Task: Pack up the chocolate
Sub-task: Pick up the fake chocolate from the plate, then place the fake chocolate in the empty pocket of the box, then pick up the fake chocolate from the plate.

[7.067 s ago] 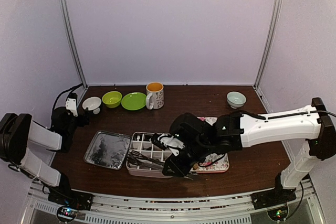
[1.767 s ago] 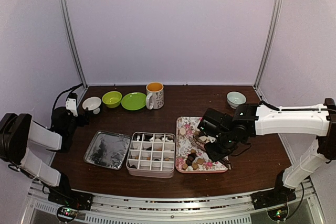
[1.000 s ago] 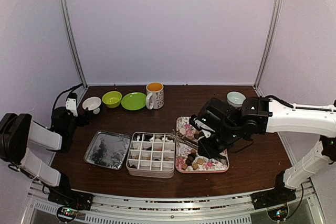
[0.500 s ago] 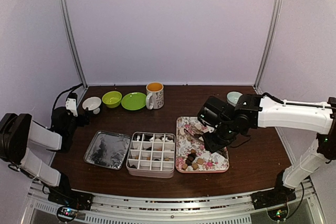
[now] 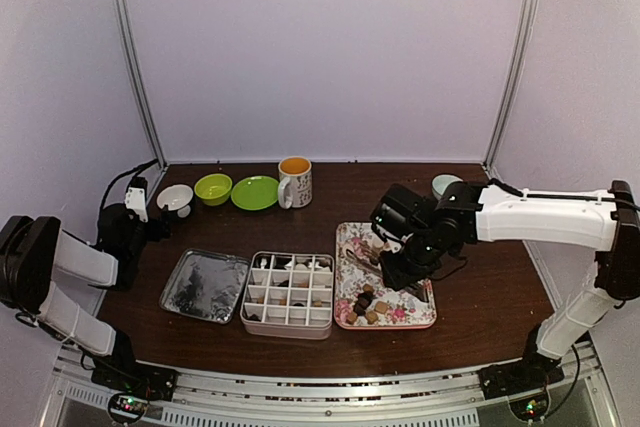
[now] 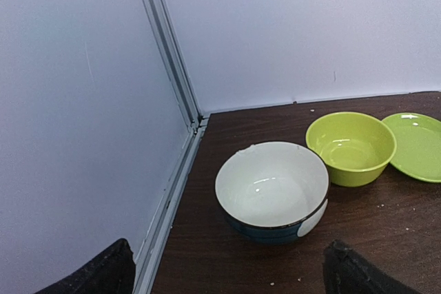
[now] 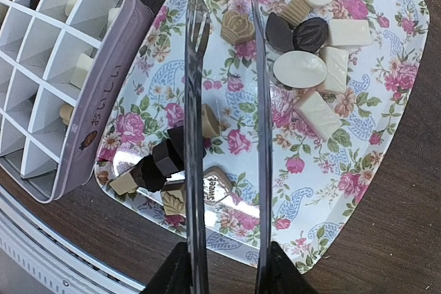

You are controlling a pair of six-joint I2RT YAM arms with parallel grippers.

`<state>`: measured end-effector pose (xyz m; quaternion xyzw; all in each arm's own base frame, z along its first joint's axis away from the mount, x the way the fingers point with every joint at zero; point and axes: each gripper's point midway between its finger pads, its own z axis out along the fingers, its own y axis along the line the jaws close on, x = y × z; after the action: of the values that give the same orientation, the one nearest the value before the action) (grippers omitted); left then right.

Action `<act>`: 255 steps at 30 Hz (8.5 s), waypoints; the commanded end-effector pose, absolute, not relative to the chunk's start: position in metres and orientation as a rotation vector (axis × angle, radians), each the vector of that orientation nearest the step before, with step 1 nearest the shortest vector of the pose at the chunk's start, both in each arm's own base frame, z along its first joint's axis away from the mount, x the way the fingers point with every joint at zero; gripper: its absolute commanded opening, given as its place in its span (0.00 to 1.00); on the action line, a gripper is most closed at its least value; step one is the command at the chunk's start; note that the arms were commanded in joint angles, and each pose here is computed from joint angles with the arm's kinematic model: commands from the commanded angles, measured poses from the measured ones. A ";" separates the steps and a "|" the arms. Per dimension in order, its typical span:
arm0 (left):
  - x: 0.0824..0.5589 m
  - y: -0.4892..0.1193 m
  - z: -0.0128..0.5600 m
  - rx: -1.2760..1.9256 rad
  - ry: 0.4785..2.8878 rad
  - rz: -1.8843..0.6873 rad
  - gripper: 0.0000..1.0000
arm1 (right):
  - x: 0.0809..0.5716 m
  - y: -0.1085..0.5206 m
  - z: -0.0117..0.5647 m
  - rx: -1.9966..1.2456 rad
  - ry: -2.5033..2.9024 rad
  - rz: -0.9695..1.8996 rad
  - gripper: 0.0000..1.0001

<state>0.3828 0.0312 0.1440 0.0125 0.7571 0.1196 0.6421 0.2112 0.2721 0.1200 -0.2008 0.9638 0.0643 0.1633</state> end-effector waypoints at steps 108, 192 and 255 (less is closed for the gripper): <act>0.389 0.034 0.165 0.008 1.653 0.272 0.98 | 0.191 0.267 0.152 -0.634 2.788 0.523 0.25; 0.389 0.034 0.165 0.006 1.653 0.273 0.98 | 0.122 0.341 0.166 -0.975 2.554 0.859 0.42; 0.389 0.034 0.165 0.008 1.652 0.272 0.98 | 0.226 0.226 0.021 -0.021 2.649 0.191 0.57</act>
<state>0.3828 0.0312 0.1440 0.0125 0.7571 0.1196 0.6421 0.2220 0.2243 0.0255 -0.0456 0.9694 0.0541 0.2349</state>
